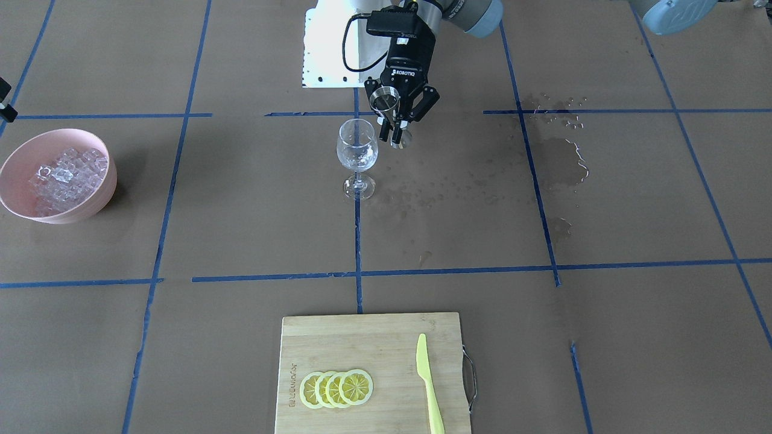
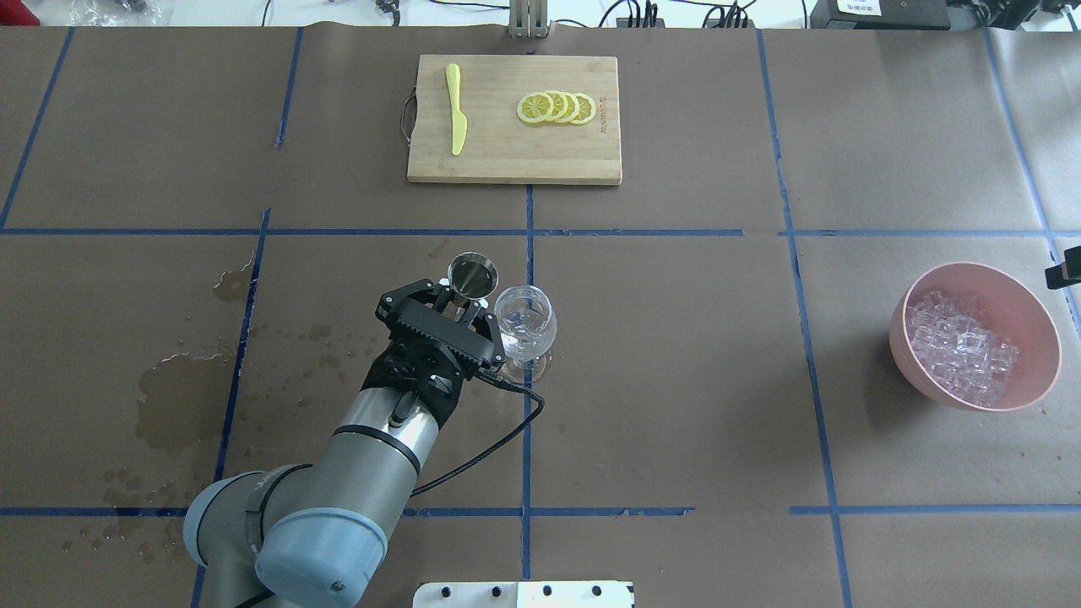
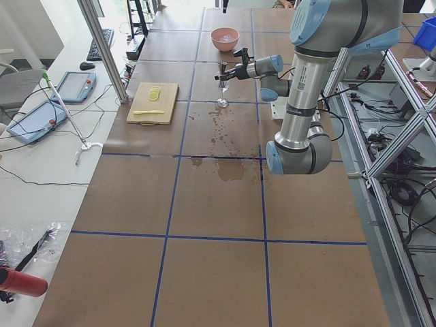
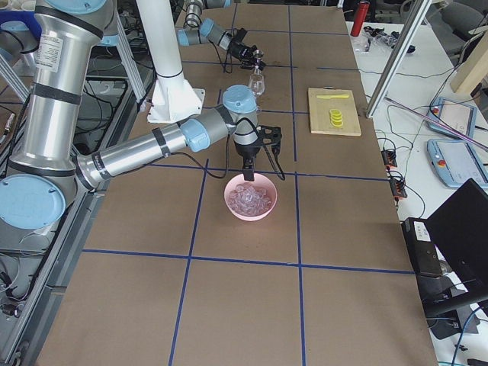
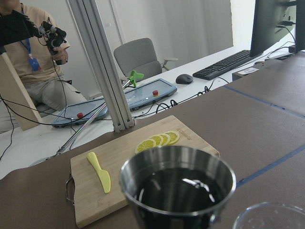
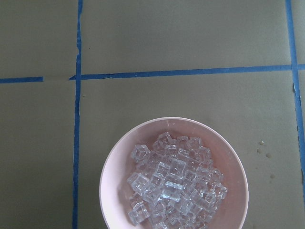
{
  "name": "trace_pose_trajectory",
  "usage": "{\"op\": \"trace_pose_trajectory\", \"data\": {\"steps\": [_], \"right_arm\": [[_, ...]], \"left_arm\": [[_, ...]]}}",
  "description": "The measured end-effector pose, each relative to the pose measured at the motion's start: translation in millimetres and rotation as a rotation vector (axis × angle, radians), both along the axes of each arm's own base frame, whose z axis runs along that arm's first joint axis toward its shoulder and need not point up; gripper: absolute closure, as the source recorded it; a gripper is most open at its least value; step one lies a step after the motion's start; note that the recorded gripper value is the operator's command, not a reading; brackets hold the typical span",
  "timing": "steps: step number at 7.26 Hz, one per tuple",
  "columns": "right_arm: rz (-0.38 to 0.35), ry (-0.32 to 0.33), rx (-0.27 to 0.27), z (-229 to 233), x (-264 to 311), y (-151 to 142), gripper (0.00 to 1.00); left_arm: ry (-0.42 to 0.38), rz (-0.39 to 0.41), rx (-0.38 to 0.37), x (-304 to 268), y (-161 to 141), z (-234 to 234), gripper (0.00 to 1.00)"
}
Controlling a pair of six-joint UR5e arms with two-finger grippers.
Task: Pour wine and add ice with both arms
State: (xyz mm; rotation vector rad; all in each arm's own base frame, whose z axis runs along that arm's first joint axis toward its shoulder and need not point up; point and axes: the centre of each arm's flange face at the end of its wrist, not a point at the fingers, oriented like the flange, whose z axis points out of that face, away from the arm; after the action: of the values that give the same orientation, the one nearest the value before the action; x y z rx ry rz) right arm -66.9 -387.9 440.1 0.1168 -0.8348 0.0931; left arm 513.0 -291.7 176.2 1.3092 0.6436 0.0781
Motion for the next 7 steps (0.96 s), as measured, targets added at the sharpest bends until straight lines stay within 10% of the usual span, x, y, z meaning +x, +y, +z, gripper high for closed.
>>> {"op": "trace_pose_trajectory", "data": {"steps": [7], "right_arm": [[0.001,0.0,-0.004,1.3,-0.3,-0.4,0.0]], "left_arm": [[-0.374,-0.021,0.198,-4.8,-4.3,-5.7,1.0]]}}
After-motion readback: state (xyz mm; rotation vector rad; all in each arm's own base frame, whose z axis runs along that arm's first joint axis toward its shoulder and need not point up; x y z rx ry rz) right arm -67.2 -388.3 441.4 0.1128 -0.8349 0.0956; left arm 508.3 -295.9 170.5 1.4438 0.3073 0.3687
